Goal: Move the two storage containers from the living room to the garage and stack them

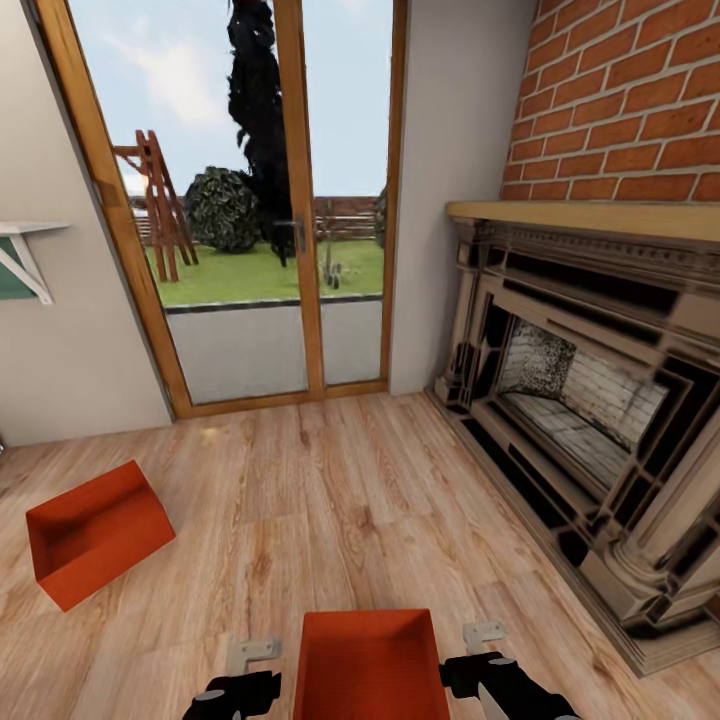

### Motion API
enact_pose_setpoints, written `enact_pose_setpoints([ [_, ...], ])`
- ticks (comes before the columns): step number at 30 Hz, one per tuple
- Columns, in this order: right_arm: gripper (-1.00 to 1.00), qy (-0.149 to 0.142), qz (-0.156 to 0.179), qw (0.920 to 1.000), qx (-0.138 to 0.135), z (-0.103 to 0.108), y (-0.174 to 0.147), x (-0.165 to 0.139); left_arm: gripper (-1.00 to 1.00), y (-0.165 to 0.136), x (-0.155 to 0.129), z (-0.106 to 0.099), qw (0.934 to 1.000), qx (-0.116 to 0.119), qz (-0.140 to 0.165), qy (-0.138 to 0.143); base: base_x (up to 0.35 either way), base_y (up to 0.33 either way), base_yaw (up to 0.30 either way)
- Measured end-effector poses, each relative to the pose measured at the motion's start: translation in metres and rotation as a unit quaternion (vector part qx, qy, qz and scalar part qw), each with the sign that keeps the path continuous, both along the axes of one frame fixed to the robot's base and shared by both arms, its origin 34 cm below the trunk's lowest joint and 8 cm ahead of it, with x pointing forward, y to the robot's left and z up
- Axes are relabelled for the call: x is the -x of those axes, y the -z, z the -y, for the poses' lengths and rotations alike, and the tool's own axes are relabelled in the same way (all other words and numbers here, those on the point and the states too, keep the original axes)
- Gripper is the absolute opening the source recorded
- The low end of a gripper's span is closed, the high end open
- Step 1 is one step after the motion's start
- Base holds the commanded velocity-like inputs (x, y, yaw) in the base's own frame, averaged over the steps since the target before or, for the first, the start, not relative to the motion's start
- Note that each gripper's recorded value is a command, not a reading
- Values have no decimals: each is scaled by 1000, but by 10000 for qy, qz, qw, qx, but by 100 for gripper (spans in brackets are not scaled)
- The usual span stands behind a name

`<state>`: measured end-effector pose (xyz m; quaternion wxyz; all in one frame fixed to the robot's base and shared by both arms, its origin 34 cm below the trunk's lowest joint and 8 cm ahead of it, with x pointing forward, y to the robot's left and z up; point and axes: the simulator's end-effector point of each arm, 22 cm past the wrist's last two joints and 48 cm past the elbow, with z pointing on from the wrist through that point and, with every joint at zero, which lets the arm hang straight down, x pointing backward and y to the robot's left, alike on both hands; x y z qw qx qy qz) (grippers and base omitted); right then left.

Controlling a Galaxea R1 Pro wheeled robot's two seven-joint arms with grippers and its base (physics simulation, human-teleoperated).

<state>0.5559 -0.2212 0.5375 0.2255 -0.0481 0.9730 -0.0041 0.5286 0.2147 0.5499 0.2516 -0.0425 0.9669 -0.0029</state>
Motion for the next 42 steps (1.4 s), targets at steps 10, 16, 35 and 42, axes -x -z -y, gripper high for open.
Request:
enact_pose_setpoints([
  [10, 100, 0, 1, 10000, 0, 0, 0, 0, 100, -1, -1, 0, 10000, -6, 15, 10, 0, 0, 0],
  [16, 100, 0, 0, 10000, 0, 0, 0, 0, 100, -1, -1, 0, 10000, -6, 15, 11, 0, 0, 0],
  [35, 100, 0, -122, 9999, 0, 0, 12, 7, 100, 10, 6, 0, 9999, -6, -107, 11, 0, 0, 0],
  [42, 100, 0, -135, 9999, 0, 0, 25, 9, 100, 23, 7, 0, 9999, -4, -120, 8, 0, 0, 0],
])
